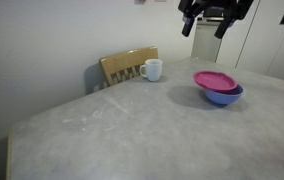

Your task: Pick up the pink plate and put it on the table

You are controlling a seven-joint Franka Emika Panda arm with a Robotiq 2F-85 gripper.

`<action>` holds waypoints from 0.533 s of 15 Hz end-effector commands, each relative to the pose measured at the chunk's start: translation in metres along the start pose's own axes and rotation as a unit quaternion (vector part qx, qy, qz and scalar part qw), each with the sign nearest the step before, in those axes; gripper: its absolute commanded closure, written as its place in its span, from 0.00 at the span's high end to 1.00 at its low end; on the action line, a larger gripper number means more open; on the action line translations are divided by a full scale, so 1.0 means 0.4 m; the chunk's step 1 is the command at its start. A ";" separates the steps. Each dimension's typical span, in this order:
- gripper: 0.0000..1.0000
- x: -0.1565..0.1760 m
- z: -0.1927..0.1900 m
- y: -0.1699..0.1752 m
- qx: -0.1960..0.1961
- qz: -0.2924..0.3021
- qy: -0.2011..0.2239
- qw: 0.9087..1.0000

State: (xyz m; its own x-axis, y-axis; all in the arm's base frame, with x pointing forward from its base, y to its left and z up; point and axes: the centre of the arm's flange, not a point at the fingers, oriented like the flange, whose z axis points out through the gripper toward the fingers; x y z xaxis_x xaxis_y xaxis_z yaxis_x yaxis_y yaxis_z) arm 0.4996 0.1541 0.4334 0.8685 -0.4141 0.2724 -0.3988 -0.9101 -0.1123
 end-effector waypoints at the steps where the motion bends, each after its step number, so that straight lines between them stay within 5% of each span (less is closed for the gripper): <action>1: 1.00 0.013 0.043 0.003 -0.035 -0.034 0.002 0.999; 8: 1.00 0.036 0.176 0.133 -0.085 -0.023 -0.023 0.996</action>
State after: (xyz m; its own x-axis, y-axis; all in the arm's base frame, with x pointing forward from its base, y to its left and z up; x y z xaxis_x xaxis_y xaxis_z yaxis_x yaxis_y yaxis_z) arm 0.5101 0.1235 0.3889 0.8993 -0.3568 0.2529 -0.3758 -0.9262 0.0296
